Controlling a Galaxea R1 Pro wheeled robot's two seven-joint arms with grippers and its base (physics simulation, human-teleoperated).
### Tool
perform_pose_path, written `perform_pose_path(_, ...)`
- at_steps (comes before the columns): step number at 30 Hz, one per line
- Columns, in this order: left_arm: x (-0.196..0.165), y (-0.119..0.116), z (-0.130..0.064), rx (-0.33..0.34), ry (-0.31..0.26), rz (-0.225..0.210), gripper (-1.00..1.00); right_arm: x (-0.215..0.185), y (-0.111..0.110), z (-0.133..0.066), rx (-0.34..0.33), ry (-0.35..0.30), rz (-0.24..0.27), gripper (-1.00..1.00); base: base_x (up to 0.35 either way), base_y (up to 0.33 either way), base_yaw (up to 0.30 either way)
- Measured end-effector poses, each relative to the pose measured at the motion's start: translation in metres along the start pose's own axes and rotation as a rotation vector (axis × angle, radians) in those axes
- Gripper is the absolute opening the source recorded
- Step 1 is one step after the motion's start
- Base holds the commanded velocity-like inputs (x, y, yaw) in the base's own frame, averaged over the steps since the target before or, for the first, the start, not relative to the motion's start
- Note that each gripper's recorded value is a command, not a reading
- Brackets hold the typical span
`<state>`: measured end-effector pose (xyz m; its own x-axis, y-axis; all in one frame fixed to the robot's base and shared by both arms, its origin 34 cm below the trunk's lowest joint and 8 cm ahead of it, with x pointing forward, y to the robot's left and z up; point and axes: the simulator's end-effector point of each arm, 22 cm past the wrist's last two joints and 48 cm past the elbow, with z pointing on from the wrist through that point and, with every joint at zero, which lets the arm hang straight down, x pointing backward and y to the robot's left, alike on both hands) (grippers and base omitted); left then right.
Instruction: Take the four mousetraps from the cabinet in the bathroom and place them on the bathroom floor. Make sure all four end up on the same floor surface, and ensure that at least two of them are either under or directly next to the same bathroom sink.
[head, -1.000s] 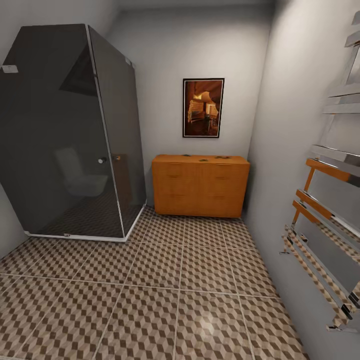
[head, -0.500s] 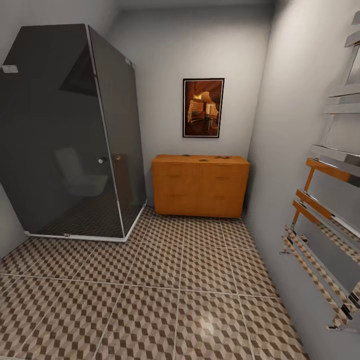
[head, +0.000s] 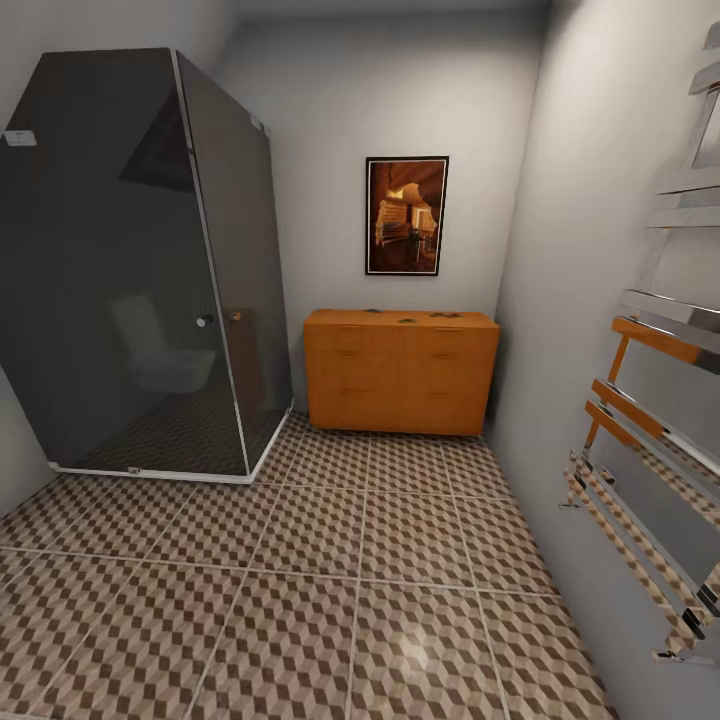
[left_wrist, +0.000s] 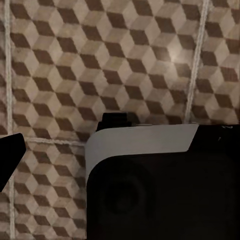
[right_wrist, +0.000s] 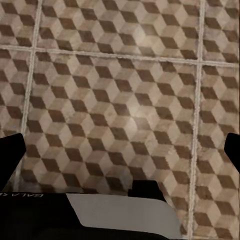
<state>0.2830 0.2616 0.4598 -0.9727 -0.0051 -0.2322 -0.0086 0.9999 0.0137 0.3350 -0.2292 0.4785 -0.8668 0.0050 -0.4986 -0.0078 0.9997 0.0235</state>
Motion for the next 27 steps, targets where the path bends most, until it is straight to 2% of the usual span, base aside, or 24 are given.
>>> perform_pose_path(3, -0.024, 0.002, -0.004, -0.003, 0.011, 0.001, 1.0, -0.028, -0.003, 0.003, 0.011, -0.04, -0.001, 1.0, 0.0, 0.0, 0.0)
perform_pose_path(4, -0.042, 0.003, -0.009, -0.005, 0.013, 0.001, 1.0, -0.045, -0.006, 0.005, 0.023, -0.057, -0.002, 1.0, 0.0, 0.0, 0.0)
perform_pose_path(5, -0.076, 0.003, -0.02, -0.006, 0.003, 0.001, 1.0, -0.079, -0.014, 0.006, 0.052, -0.075, -0.012, 1.0, 0.0, 0.0, 0.0)
perform_pose_path(7, -0.121, 0.003, -0.032, -0.006, -0.056, 0.0, 1.0, -0.112, -0.018, 0.004, 0.074, -0.108, -0.027, 1.0, 0.0, 0.0, 0.0)
perform_pose_path(11, -0.18, 0.003, -0.048, -0.004, -0.122, -0.004, 1.0, -0.171, -0.023, -0.002, 0.098, -0.183, -0.047, 1.0, 0.0, 0.0, 0.0)
perform_pose_path(20, -0.259, 0.0, -0.075, -0.001, -0.21, -0.007, 1.0, -0.268, -0.026, -0.016, 0.119, -0.276, -0.052, 1.0, 0.0, 0.0, 0.0)
perform_pose_path(22, -0.293, -0.001, -0.094, 0.002, -0.285, -0.009, 1.0, -0.316, -0.025, -0.022, 0.121, -0.311, -0.05, 1.0, 0.0, 0.0, 0.0)
perform_pose_path(26, -0.314, -0.001, -0.109, 0.0, -0.336, -0.01, 1.0, -0.365, -0.023, -0.03, 0.121, -0.365, -0.044, 1.0, 0.0, 0.0, 0.0)
perform_pose_path(27, -0.314, -0.001, -0.109, 0.0, -0.336, -0.01, 1.0, -0.366, -0.023, -0.03, 0.121, -0.366, -0.043, 1.0, 0.0, 0.0, 0.0)
